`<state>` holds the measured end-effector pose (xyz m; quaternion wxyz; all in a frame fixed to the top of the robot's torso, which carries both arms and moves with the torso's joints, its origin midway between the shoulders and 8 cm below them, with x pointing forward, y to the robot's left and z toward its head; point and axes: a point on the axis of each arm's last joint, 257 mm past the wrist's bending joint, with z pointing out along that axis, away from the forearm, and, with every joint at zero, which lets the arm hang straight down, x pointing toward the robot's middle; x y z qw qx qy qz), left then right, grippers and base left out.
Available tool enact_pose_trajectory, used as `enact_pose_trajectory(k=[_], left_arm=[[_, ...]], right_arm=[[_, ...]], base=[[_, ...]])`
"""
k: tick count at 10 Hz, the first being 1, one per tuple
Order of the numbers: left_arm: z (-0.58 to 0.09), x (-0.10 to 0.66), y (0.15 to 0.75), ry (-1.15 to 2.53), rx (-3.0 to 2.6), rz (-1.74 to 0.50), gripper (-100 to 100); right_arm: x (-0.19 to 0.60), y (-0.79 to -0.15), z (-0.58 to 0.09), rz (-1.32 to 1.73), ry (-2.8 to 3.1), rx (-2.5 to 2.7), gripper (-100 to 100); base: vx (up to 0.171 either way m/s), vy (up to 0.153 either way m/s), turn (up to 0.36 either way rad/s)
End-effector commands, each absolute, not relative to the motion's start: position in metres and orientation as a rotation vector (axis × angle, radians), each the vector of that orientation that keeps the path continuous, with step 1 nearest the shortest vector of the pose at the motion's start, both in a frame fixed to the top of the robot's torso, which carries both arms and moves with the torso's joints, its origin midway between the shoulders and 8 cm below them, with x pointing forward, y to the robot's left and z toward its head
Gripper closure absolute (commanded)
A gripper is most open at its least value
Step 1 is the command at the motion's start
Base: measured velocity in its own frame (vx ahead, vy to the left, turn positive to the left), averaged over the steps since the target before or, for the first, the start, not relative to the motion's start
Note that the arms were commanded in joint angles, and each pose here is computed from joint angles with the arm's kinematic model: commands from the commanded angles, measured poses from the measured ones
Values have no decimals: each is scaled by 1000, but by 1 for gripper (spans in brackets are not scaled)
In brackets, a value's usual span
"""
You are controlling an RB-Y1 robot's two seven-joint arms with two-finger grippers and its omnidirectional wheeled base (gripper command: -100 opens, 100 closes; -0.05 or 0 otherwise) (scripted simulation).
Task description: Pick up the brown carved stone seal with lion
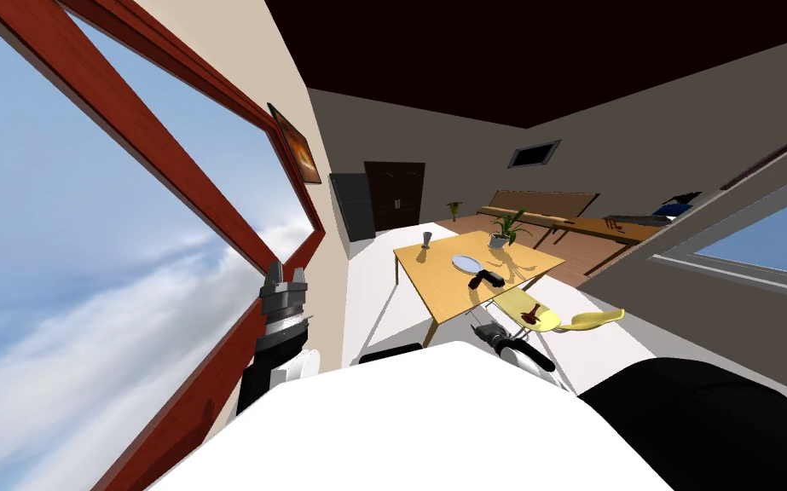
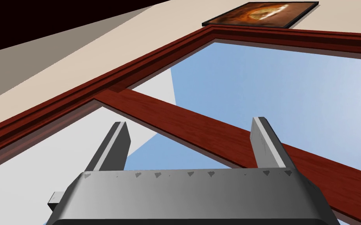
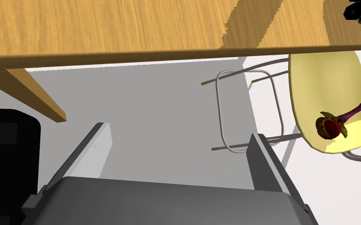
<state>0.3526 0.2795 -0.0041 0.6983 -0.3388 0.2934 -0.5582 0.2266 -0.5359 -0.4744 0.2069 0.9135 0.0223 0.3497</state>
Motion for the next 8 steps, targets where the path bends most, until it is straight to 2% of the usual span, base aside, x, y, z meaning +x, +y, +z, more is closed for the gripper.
enact_pose_trajectory(k=[1,5,8], left_arm=[[-4,353,279,654,-755,-1244,0],[-4,353,279,654,-755,-1244,0],[-4,353,279,654,-755,-1244,0]], right_arm=[[211,-548,-485,940,-31,2583,-100],[183,-566,-500,873,-174,2631,-100],[147,-599,-511,791,-414,2666,-100]], base=[[102,68,36],[65,32,23],[113,46,60]])
